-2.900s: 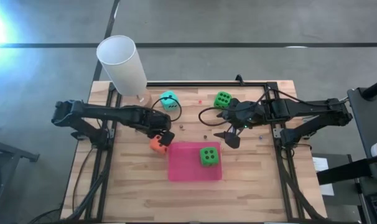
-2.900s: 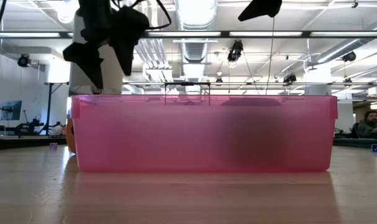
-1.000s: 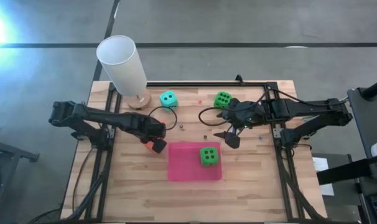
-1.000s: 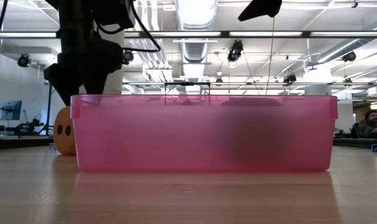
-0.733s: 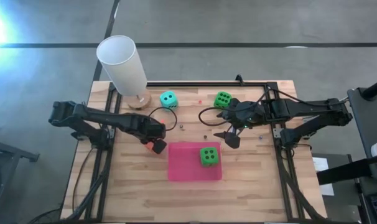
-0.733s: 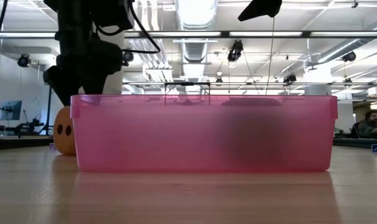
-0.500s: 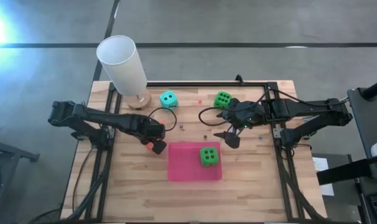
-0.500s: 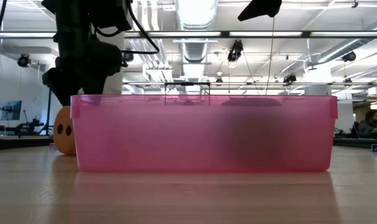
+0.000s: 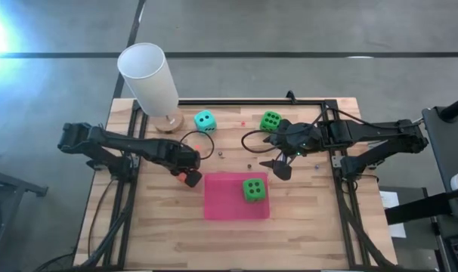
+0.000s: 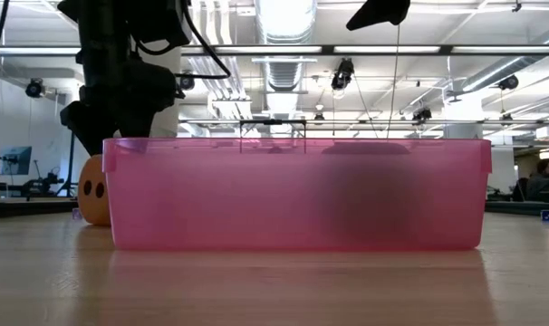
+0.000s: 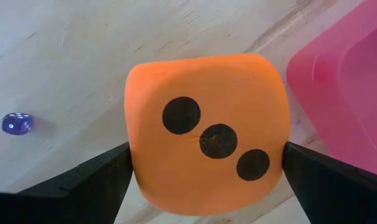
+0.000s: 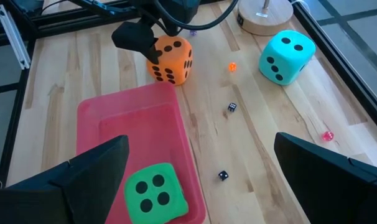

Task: Pick & Place Dice
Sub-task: Put the large orange dice into the pink bin

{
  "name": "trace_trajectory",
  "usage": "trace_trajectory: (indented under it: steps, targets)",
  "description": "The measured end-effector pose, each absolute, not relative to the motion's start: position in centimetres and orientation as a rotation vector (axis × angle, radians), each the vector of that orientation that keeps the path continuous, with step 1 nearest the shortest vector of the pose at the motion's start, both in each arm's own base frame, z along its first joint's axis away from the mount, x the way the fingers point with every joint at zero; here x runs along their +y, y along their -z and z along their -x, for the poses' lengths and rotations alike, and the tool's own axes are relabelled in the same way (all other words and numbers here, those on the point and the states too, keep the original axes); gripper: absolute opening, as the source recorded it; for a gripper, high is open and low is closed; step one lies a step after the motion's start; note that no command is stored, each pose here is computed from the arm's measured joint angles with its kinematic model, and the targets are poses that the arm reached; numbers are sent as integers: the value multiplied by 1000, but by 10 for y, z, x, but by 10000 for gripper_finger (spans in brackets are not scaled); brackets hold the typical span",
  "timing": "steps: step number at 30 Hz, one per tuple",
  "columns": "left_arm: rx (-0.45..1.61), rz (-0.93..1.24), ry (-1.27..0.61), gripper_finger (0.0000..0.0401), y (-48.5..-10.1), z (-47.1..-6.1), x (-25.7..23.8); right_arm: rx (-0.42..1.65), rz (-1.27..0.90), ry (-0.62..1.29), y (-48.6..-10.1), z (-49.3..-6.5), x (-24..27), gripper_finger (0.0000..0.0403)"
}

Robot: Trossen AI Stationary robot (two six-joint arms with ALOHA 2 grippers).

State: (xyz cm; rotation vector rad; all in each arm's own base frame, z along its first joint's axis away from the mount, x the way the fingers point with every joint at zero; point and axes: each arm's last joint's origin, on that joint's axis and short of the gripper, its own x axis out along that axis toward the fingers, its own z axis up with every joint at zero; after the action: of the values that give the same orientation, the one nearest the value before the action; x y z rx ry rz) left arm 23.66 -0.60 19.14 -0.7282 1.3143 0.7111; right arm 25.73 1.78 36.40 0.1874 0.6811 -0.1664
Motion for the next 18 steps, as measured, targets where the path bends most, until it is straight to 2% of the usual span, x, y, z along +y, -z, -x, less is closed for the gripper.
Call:
trace_trajectory:
  steps: [18]
  targets:
    - [1300,728,-759,398,-189,-237,-5,681,-188,167,-364,-257,18,400]
